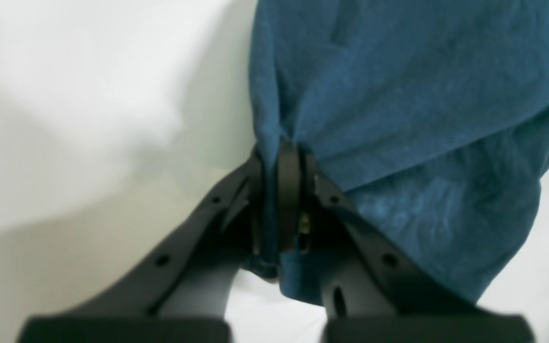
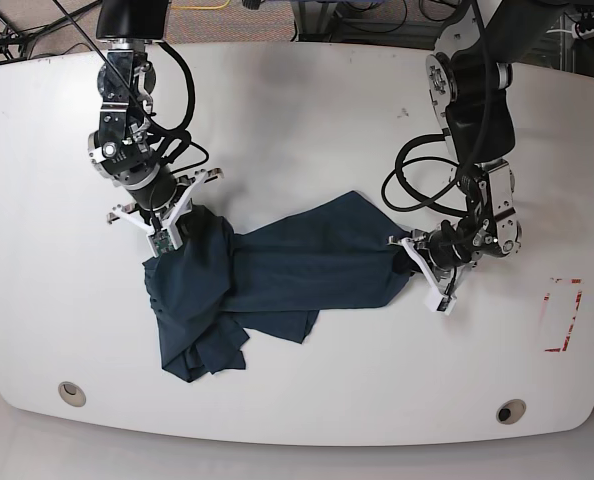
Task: Fold the T-shirt properly
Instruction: 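Move the left gripper to the shirt's loose end and grasp it, then lift the shirt with both grippers and stretch it between them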
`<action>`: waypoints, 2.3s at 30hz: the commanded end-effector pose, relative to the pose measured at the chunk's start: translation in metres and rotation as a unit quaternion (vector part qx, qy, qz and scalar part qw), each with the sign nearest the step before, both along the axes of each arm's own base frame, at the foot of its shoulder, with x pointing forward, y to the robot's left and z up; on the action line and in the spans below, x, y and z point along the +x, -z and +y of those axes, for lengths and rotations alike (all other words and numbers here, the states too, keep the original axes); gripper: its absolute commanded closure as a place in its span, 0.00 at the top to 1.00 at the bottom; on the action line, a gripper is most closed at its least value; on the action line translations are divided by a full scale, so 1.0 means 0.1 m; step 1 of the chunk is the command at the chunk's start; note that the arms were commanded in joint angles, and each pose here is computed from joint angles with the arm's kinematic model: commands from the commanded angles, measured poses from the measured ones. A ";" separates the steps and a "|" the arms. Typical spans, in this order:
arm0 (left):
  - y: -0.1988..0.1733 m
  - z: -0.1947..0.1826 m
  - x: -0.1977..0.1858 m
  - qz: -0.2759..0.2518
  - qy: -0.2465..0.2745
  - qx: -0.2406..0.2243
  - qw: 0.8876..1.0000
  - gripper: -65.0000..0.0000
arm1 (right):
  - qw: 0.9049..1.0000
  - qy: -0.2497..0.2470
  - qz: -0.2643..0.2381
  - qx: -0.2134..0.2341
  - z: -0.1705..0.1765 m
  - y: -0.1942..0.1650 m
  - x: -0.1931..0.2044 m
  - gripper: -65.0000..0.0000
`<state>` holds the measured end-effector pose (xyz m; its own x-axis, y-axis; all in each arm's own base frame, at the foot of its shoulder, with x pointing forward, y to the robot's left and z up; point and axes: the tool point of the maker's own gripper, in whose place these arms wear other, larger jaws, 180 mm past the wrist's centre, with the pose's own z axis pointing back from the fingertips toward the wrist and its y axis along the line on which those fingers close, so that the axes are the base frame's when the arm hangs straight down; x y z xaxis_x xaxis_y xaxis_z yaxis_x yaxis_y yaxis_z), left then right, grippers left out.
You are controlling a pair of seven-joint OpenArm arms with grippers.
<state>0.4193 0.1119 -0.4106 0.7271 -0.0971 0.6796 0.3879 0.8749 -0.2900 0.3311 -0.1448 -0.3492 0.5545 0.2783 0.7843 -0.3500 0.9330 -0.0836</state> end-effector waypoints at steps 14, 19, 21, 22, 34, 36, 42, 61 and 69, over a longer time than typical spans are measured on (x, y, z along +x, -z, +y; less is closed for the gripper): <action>-1.04 0.29 0.16 -0.125 0.039 0.157 0.979 0.00 | 0.993 -0.004 -0.116 0.013 0.13 -0.77 0.35 0.00; -1.31 0.55 0.17 -0.148 0.027 0.201 0.968 0.00 | 0.989 0.013 -0.150 0.013 0.00 -1.03 0.52 0.00; -1.45 0.59 0.18 -0.167 0.020 0.208 0.964 0.00 | 0.986 0.029 -0.166 0.016 -0.11 -1.14 0.59 0.00; -1.49 0.60 0.19 -0.171 0.018 0.209 0.963 0.00 | 0.985 0.031 -0.170 0.016 -0.13 -1.18 0.62 0.00; -2.30 1.09 0.23 -0.237 -0.070 0.243 0.938 0.00 | 0.969 0.061 -0.239 0.025 -0.38 -1.81 1.08 0.00; -2.44 1.23 0.22 -0.247 -0.085 0.253 0.932 0.00 | 0.967 0.063 -0.245 0.024 -0.41 -1.88 1.16 0.00; -2.80 1.48 0.26 -0.264 -0.111 0.277 0.917 0.00 | 0.963 0.068 -0.260 0.012 -0.57 -2.11 1.34 0.00; -4.24 1.98 0.28 -0.375 -0.203 0.281 0.860 0.00 | 0.944 0.086 -0.317 0.028 -0.85 -3.10 1.91 0.00; -4.78 2.12 0.28 -0.412 -0.228 0.264 0.842 0.00 | 0.931 0.092 -0.351 0.043 -0.96 -3.68 2.05 0.00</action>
